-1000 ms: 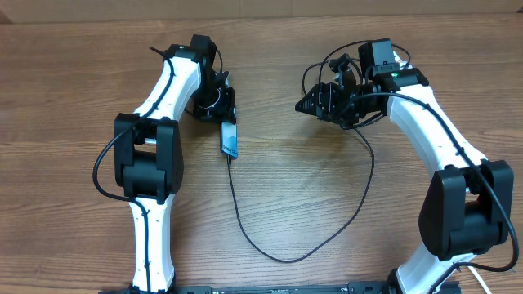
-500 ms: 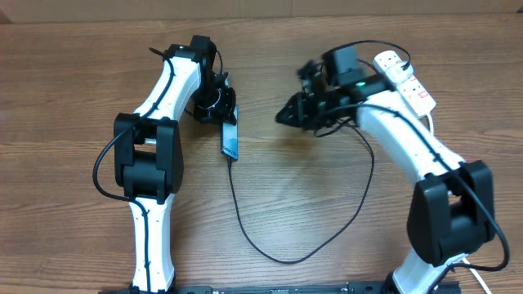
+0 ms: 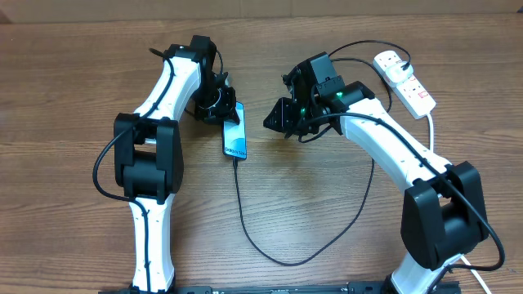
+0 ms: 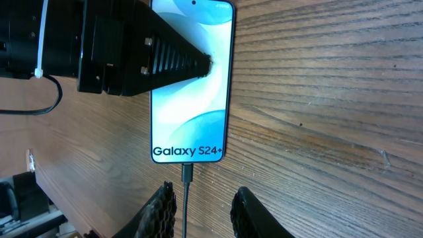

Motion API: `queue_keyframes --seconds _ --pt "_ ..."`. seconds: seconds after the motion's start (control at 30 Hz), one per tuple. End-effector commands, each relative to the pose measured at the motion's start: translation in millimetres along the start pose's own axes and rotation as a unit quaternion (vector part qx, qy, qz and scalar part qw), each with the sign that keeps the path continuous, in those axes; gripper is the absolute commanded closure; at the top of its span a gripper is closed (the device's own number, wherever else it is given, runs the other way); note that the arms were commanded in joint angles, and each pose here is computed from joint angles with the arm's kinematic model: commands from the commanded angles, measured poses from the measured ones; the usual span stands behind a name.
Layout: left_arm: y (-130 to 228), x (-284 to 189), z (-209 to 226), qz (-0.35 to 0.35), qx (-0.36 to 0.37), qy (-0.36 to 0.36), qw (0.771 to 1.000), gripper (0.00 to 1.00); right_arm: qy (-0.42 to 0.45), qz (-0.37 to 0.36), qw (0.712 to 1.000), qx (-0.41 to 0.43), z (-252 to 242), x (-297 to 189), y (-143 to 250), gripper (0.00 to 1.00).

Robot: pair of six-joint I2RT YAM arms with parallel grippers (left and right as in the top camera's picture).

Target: Plug charger to phone and switch on socket

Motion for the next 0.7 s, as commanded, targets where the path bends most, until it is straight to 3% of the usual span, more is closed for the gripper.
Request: queue_keyframes --seconds 0.0,0.17,0.67 --pt "-1.9 -5.8 -4.1 -0.007 -0.001 0.01 1.0 0.79 0.007 -0.008 1.0 0.006 -1.9 -2.1 -0.8 0.71" --pt "-2.9 -5.9 1.1 -0.01 -0.002 -0.007 1.0 0.79 0.007 -0.008 1.0 0.006 -1.9 -2.1 -0.8 0.71" --pt "-5.7 -9.8 32.0 -0.026 -0.018 -0.116 0.993 0.62 0.008 -0.006 1.0 0.007 -2.5 -2.1 -0.1 0.67"
Point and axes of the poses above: each gripper's point midway between its finger pads, its own x axis out along the fingers, its own z axis along the line the jaws close on, y = z × x, the point moved 3 cm from there along -x, back along the fingers, and after that the axes turned 1 degree about x, right-handed, at the moved point
